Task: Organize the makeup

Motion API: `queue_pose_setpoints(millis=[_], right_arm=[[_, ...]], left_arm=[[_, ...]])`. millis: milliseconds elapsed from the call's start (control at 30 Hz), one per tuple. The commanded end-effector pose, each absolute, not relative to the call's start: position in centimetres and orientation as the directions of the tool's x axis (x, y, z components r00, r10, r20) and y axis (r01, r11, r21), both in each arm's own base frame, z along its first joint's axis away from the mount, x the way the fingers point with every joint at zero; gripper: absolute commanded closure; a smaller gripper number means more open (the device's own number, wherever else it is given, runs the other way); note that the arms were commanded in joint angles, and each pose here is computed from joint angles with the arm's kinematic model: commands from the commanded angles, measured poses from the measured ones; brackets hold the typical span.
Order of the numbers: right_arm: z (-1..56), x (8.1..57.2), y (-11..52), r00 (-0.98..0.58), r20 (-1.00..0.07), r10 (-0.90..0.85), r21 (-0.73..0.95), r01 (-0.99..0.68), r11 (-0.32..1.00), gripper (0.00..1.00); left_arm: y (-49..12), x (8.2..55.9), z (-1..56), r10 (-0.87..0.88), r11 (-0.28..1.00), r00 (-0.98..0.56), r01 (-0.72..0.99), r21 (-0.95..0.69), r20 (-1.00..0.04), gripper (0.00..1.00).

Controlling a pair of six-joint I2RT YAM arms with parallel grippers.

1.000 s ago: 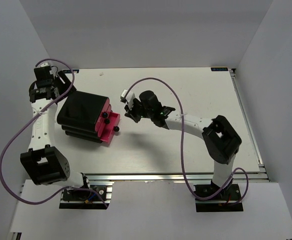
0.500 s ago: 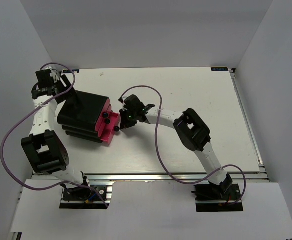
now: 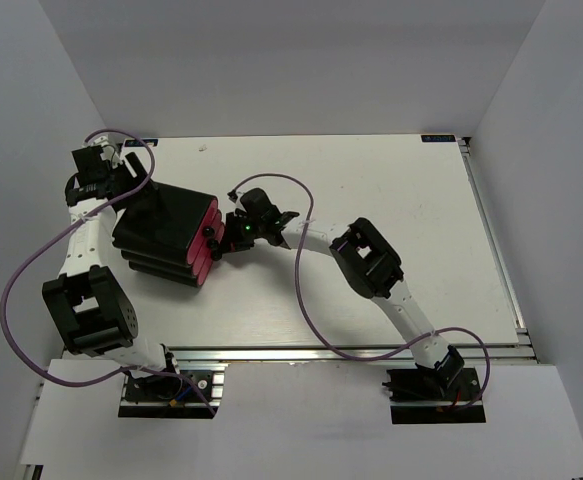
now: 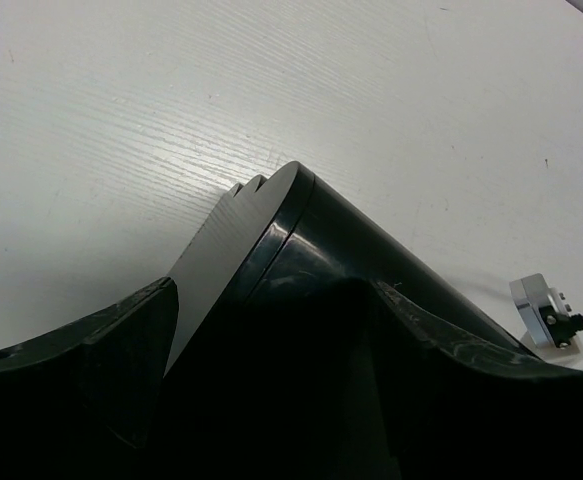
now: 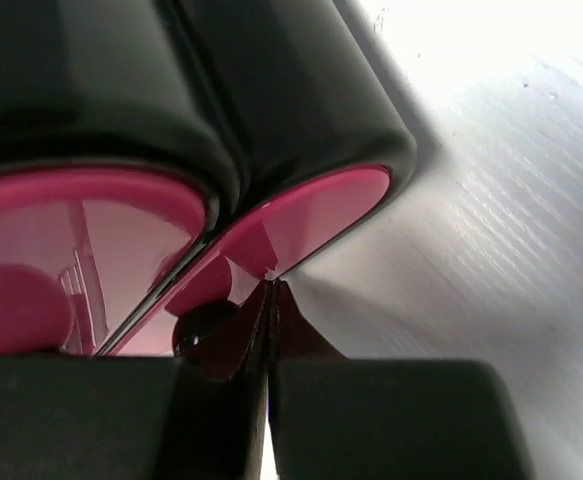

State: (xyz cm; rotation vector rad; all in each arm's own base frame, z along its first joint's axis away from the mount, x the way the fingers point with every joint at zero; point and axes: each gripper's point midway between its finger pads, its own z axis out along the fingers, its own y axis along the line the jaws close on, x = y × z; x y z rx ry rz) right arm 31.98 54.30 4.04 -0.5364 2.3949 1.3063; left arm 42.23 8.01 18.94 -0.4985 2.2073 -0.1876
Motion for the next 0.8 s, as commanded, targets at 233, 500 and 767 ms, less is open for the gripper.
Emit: queue_pose_setpoints(millis=[233, 500, 767], right_arm=[[8.5, 33.1, 51.8, -0.756, -0.632, -0.171, 0.623, -0.627, 0.468, 0.84], [10.5, 34.7, 40.2, -0.538, -0.771, -0.341, 0.34, -0.8, 0.494, 0.11], [16.2, 34.1, 31.2, -0.382, -0.83, -0.407, 0.1, -0.819, 0.565, 0.11]], left_arm=[[9.2, 40.3, 18.0, -0.464, 0.876, -0.591, -0.417, -0.243, -0.66, 0.12], [12.8, 41.8, 25.9, -0.481, 0.8, -0.315, -0.538, -0.264, -0.818, 0.02], [7.8, 39.4, 34.0, -0.445, 0.881, -0.143, -0.25, -0.403, -0.884, 0.02]])
